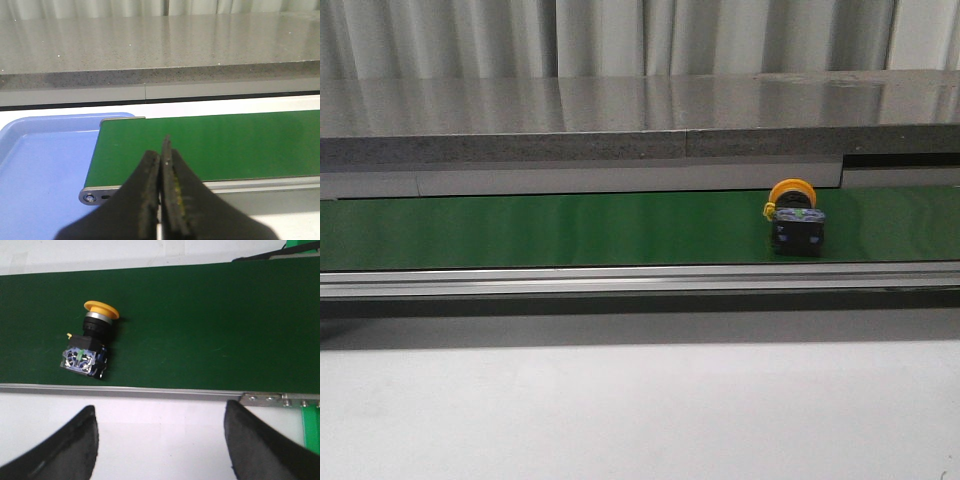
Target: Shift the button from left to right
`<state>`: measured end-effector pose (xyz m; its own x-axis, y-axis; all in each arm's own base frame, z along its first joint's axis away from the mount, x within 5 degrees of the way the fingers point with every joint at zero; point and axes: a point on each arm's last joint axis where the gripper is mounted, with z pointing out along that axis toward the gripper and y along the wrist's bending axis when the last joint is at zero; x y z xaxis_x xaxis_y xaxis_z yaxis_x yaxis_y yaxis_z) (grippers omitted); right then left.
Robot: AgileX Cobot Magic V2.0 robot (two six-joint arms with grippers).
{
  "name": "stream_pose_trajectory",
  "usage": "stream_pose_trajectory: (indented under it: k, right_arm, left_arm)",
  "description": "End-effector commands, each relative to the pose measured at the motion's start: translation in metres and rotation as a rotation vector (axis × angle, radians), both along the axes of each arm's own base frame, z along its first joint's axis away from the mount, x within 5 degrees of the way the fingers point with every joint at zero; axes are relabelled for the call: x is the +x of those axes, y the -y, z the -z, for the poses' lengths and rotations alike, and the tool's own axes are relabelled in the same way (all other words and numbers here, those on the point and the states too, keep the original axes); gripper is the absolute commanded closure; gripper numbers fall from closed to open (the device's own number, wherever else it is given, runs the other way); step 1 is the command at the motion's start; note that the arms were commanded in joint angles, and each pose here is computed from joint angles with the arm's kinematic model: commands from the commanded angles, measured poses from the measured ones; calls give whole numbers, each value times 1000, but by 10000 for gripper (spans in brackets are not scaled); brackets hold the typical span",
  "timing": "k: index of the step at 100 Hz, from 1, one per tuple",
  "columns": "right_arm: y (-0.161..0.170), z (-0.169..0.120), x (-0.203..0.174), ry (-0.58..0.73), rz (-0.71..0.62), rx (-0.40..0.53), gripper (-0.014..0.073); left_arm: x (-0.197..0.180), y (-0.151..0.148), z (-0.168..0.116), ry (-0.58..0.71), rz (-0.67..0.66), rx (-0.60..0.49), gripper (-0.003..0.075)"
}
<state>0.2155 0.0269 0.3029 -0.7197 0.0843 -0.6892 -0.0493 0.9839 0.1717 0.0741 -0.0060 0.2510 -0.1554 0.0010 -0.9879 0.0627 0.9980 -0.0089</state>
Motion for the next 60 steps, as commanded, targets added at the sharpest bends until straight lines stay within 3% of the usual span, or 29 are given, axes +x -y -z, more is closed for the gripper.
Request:
stream_pose_trajectory:
  k: [1, 60]
  right_arm:
    - [-4, -15, 14, 86, -4, 13, 64]
    - [-31, 23, 78, 30, -76, -16, 64]
  left_arm:
    - [2, -1, -14, 72, -14, -10, 741]
    - [2, -1, -14, 72, -14, -10, 741]
